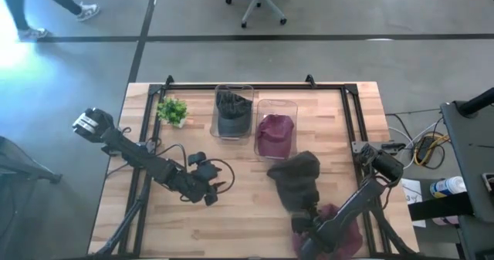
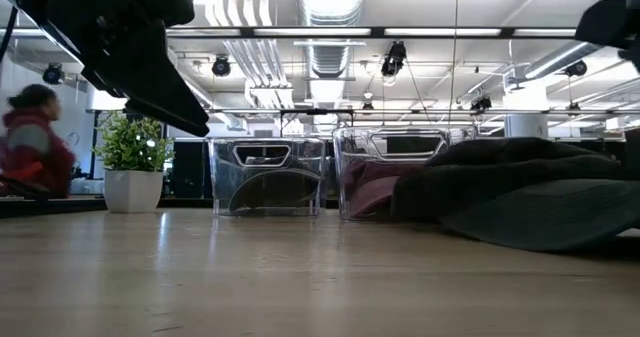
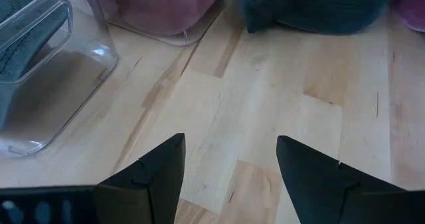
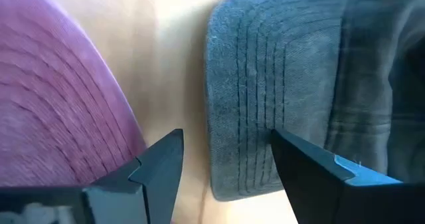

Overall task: Pick & Place hat
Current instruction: Put the black cap into the left transparent bin

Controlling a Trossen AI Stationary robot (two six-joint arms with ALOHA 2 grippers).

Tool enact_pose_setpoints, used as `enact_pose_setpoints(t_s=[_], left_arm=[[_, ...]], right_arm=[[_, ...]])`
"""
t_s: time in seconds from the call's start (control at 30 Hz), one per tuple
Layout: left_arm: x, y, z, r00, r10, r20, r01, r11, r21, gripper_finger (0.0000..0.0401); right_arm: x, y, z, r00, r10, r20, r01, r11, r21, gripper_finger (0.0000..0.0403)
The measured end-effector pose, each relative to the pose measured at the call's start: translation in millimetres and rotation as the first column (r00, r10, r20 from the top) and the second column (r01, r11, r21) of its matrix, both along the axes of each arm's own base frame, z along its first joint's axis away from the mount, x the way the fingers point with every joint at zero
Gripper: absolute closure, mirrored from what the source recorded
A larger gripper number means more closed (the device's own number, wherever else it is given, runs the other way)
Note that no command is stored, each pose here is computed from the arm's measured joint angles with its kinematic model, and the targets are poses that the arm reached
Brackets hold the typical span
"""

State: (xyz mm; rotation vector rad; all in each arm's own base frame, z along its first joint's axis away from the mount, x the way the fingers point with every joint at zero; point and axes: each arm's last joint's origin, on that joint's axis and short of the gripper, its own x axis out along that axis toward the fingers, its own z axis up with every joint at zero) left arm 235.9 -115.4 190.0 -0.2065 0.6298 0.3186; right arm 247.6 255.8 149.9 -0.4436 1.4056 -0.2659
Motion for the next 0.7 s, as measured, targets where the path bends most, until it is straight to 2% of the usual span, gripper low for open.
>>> enact_pose_setpoints(t_s=[0.23,0.53,0.7], left_arm=[[0,0,0,1.000,0.005,0.002,-0.005,1.000,-0.004,0.0170],[1,-1,1,1.000,0.003,0.020,-0.003,1.000,-0.017,0.0170],[2,-1,3,0.999,0.003,0.036,-0.002,1.000,-0.026,0.0170]], right_arm=[[2,-14,-7,0.999,0.014,0.043,-0.009,0.994,-0.107,0.0179],[14,-29,4,0.989,0.005,0.146,0.034,0.965,-0.261,0.0179],[19,-35,6,0.980,-0.055,0.190,0.104,0.961,-0.258,0.0180]])
